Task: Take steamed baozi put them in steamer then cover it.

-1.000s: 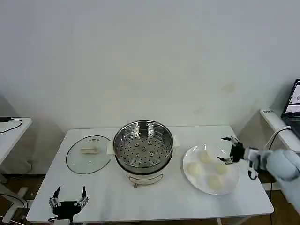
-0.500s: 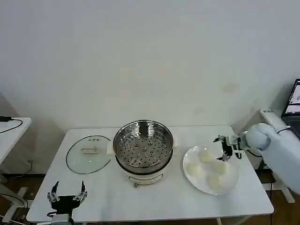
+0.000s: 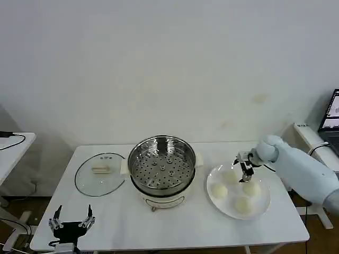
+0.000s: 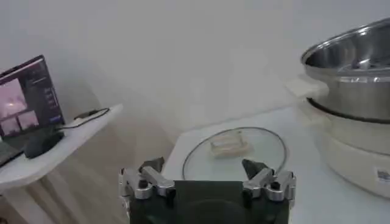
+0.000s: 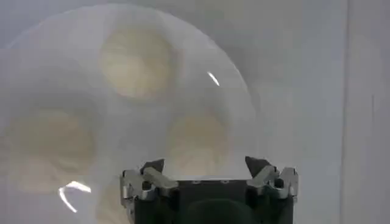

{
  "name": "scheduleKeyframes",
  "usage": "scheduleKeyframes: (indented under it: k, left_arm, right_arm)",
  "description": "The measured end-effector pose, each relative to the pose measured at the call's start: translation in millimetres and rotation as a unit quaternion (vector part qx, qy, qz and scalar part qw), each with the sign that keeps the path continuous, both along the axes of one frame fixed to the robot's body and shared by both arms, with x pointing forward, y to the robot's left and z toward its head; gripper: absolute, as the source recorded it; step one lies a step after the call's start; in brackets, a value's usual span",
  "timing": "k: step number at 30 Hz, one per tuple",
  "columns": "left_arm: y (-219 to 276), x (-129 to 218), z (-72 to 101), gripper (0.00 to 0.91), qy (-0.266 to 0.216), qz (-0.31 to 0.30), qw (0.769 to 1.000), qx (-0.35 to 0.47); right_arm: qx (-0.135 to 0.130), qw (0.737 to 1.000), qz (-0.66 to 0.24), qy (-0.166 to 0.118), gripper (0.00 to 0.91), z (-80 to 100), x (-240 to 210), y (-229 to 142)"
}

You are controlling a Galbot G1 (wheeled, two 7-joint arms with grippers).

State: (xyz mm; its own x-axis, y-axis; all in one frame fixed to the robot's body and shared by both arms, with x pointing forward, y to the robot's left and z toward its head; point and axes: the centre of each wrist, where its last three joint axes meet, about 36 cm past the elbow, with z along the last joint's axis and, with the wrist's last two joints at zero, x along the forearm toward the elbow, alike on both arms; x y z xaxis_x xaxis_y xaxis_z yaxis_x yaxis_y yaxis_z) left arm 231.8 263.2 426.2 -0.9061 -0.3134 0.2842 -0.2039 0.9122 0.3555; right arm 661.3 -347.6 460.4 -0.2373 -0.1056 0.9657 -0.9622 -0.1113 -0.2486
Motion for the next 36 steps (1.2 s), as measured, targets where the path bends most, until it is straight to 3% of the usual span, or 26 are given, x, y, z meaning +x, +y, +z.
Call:
scheduleKeyframes:
  k: [11, 18, 26, 29, 36]
  left_arm:
    - [-2.9, -1.4, 2.9, 0.907, -0.002, -0.002, 1.0, -0.002]
    - [-2.3, -4.2, 5.5, 0.907, -0.002, -0.001, 1.0, 0.0]
    - [-4.0, -4.8, 7.3, 0.907, -0.004, -0.001, 1.0, -0.002]
    - [-4.3, -4.8, 8.2, 0.907, -0.005, -0.002, 1.0, -0.002]
    - [-4.2, -5.0, 8.4, 0.907, -0.004, -0.002, 1.0, -0.002]
  right_arm:
    - [-0.007, 1.0, -0.002, 0.011, 0.907, -8.8, 3.3, 12.0]
    - [-0.011, 1.0, -0.007, 0.013, 0.746, -10.6, 3.6, 12.0]
    - [-0.015, 1.0, -0.008, 0.017, 0.695, -11.9, 0.1, 10.6]
    - [-0.014, 1.0, -0.009, 0.015, 0.605, -11.2, -1.3, 9.0]
    - [-0.01, 1.0, -0.008, 0.005, 0.605, -0.6, -2.9, 6.6]
